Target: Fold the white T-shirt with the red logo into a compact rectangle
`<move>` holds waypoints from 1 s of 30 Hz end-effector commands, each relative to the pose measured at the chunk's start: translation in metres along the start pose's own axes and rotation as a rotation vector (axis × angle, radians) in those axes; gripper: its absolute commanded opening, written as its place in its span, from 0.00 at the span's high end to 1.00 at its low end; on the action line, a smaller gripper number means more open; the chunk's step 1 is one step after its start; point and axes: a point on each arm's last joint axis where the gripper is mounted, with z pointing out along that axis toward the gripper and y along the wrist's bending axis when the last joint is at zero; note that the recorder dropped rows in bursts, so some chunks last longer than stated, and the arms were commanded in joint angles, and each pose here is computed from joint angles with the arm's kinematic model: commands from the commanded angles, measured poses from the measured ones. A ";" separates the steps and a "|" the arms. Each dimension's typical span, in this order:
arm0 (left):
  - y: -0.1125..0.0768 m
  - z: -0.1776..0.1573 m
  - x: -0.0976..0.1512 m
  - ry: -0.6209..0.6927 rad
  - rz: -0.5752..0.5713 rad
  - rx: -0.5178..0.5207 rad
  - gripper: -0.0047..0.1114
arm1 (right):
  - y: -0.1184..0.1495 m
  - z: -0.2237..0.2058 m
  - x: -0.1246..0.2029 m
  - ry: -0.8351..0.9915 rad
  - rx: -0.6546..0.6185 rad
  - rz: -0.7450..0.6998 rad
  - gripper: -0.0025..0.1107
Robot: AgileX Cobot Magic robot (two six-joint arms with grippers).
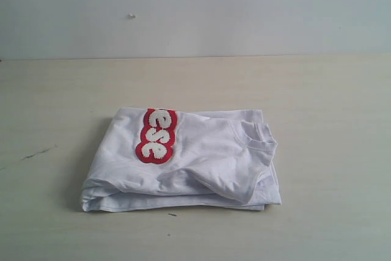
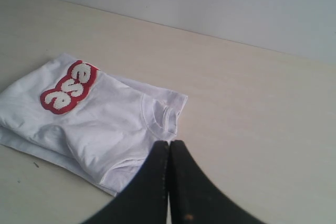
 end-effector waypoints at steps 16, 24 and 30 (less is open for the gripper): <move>-0.006 0.000 0.000 -0.014 -0.026 0.059 0.96 | 0.000 0.000 0.001 -0.007 -0.002 0.000 0.98; -0.006 0.000 0.000 -0.014 -0.026 0.059 0.96 | 0.000 0.000 0.001 -0.007 -0.002 0.000 0.98; -0.006 0.000 0.000 -0.014 -0.024 0.062 0.96 | 0.000 0.000 0.001 -0.007 -0.002 0.000 0.98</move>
